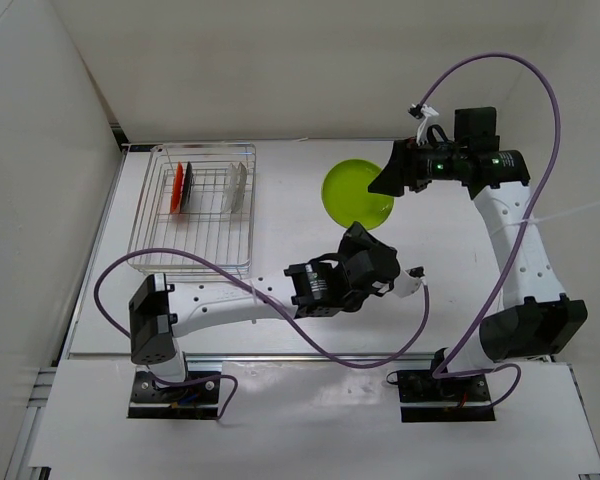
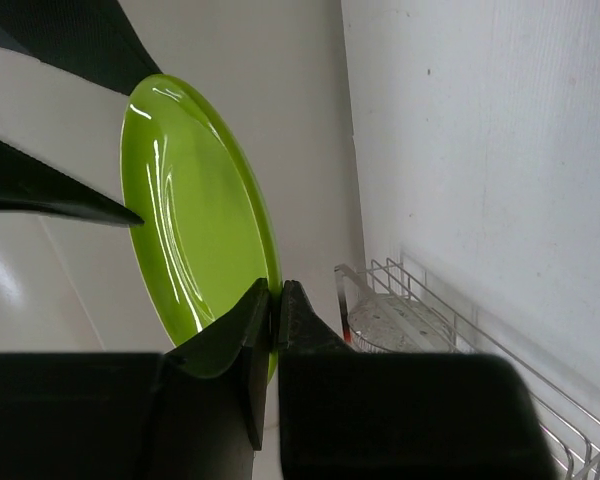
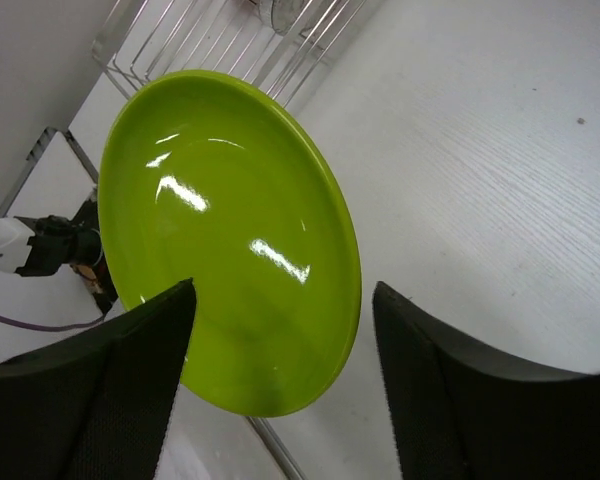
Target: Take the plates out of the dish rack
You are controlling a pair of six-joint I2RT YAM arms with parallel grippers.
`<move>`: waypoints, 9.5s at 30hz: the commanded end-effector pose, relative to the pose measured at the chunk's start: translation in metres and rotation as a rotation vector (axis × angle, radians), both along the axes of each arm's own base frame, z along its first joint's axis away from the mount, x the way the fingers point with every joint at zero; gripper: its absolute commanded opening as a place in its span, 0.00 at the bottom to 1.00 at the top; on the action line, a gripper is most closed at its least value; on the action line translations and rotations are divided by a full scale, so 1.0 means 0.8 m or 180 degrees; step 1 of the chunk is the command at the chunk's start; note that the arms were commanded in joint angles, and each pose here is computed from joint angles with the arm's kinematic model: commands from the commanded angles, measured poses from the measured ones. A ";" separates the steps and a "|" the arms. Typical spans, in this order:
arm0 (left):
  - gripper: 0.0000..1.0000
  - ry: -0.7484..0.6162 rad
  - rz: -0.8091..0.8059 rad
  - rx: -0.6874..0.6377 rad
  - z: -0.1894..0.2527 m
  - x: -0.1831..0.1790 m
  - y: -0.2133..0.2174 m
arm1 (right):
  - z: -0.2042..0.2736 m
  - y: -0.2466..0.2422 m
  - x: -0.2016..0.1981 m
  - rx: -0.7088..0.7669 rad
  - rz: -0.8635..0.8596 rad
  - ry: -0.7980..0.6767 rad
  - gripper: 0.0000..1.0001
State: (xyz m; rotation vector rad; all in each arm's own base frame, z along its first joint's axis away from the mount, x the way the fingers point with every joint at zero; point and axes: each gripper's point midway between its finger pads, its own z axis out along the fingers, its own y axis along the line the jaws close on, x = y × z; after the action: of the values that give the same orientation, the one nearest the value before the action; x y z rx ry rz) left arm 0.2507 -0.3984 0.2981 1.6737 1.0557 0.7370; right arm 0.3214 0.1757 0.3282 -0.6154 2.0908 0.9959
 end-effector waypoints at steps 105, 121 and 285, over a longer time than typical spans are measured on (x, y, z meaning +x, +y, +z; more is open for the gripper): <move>0.93 0.2471 0.3416 -0.4465 -0.130 0.312 0.561 | -0.149 -0.158 0.149 -0.1000 -0.1781 0.0673 0.84; 0.75 0.2452 0.3534 -0.4449 -0.153 0.314 0.572 | -0.147 -0.153 0.148 -0.0935 -0.1750 0.0697 0.82; 1.00 0.1613 0.3537 -0.3010 -0.018 0.171 0.470 | -0.303 -0.156 0.272 -0.1474 -0.1692 0.0848 0.17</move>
State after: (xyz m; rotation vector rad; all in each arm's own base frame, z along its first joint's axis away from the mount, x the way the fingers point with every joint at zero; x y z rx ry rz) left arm 0.3929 -0.0257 0.2670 0.3887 2.3334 0.3339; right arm 0.5281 0.0481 0.0756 -0.0868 2.5937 0.3095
